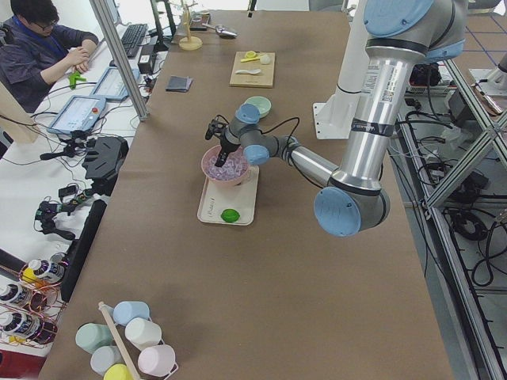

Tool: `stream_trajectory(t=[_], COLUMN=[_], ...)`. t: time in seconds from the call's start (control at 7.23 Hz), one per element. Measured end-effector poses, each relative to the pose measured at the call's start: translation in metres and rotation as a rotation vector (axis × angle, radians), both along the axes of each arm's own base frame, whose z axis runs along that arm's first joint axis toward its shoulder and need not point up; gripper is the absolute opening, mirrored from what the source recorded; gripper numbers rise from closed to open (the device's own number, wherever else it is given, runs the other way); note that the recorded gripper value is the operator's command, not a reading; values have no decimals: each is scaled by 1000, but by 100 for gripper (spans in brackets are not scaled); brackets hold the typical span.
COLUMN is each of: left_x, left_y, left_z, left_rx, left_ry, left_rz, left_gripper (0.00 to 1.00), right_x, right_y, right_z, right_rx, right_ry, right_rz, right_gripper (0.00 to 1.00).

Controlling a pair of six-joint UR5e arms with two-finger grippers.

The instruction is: Put spoon and ice into bowl

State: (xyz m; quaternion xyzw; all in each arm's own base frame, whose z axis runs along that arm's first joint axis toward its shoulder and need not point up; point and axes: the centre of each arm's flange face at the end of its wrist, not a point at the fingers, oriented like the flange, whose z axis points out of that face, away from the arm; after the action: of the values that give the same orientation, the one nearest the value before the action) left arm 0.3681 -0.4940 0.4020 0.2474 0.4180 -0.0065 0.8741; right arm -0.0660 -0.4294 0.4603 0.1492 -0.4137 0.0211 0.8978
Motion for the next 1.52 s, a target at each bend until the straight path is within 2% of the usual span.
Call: stream_trajectory(t=[0.14,0.28,0.55,0.69,1.25,1.52], left_x=[2,5,9,9,3,-6], left_y=[0,0,-2,-2,1,7], left_z=[2,3,-2,-4,-7,-32], left_rx=[-3,-3,1,3,14,41], left_ry=[-4,-5,1,3,15,56], left_rz=[2,5,8,9,5,3], left_gripper=[63,51,11,0,0,0], right_x=[0,0,0,0,0,0], right_y=[0,0,0,-1,0,0], right_z=[0,0,0,0,0,0], right_rx=[0,0,0,1,1,1], right_ry=[0,1,1,1,1,0], right_rz=[0,1,1,0,-1,-1], right_gripper=[99,99,99,99,99,99])
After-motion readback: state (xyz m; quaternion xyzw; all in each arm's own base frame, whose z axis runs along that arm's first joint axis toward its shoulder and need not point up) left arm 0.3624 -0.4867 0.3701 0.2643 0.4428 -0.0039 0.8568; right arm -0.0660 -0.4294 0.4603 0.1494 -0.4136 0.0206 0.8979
